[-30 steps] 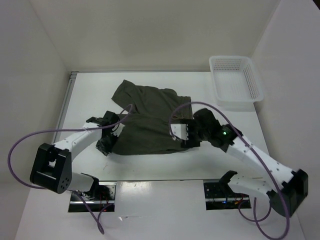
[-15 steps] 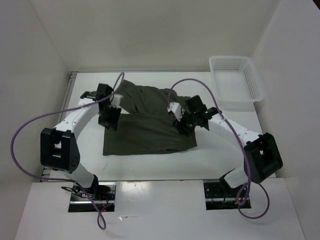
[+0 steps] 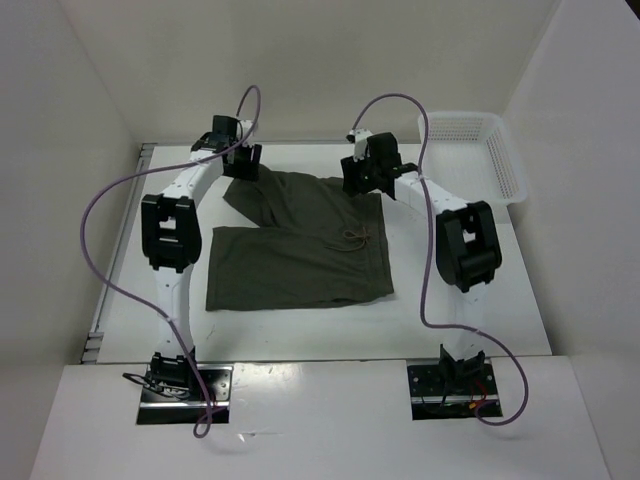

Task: Fold and stack the shorts
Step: Flatten the shorts out

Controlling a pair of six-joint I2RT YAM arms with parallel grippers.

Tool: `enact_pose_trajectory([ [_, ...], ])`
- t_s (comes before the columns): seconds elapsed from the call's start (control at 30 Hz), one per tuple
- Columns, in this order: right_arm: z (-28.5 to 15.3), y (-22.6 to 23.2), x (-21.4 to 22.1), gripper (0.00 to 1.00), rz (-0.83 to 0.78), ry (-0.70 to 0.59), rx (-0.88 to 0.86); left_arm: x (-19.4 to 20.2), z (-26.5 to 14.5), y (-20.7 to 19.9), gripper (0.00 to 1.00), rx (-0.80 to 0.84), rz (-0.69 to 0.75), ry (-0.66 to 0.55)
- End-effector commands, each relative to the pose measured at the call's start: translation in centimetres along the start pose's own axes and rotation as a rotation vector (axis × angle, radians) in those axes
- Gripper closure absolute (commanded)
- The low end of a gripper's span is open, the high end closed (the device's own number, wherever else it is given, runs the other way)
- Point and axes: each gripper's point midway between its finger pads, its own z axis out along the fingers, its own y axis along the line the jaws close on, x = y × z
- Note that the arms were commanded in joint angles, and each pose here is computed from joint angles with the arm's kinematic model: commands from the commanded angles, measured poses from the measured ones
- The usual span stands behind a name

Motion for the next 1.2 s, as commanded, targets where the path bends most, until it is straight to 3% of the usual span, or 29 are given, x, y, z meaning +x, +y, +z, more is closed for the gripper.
enact_pose_trajectory([
  [0.0, 1.5, -4.7, -4.0, 0.43, 0.131, -0.113, 0.150, -0.3, 2.7, 1.1, 0.30, -0.058, 0.009, 0.002],
  [0.17, 4.1, -7.7, -2.8, 0.43, 0.187, -0.081, 0.266, 2.6, 5.2, 1.4, 0.30, -0.034, -0.007, 0.075],
  [0.3, 4.7, -9.4, -1.2, 0.43, 0.199, -0.046, 0.327, 5.3, 6.0, 1.1, 0.39, -0.020, -0.015, 0.139],
  [0.43, 5.1, -9.8, 1.0, 0.42, 0.220, -0.001, 0.334, 8.3, 5.9, 1.2, 0.68, -0.034, -0.021, 0.218],
  [0.47, 5.4, -9.8, 1.4, 0.42, 0.230, 0.007, 0.334, 8.7, 5.1, 1.3, 0.81, -0.042, -0.021, 0.228],
  [0.57, 5.7, -9.4, 1.9, 0.42, 0.233, 0.024, 0.314, 6.9, 2.4, 1.8, 0.91, -0.064, -0.023, 0.176],
  [0.7, 6.5, -10.0, 2.4, 0.53, 0.235, 0.048, 0.334, 6.2, -1.1, 2.2, 0.90, -0.114, -0.017, 0.145],
  [0.73, 6.9, -9.9, 3.4, 0.53, 0.238, 0.074, 0.334, 6.7, -2.3, 2.5, 0.71, -0.141, -0.015, 0.146],
  [0.83, 6.8, -10.0, 2.8, 0.53, 0.236, 0.062, 0.334, 8.3, -4.8, 3.2, 0.66, -0.185, -0.020, 0.165],
  [1.03, 6.9, -9.6, 2.8, 0.48, 0.208, 0.066, 0.330, 16.7, -7.2, 2.0, 0.58, -0.158, -0.031, 0.371],
  [1.1, 7.3, -9.5, 3.2, 0.47, 0.200, 0.077, 0.319, 16.2, -7.6, 1.8, 0.58, -0.150, -0.031, 0.354],
  [1.17, 7.3, -9.5, 3.2, 0.45, 0.200, 0.077, 0.319, 12.1, -7.1, 3.4, 0.51, -0.163, -0.055, 0.234],
])
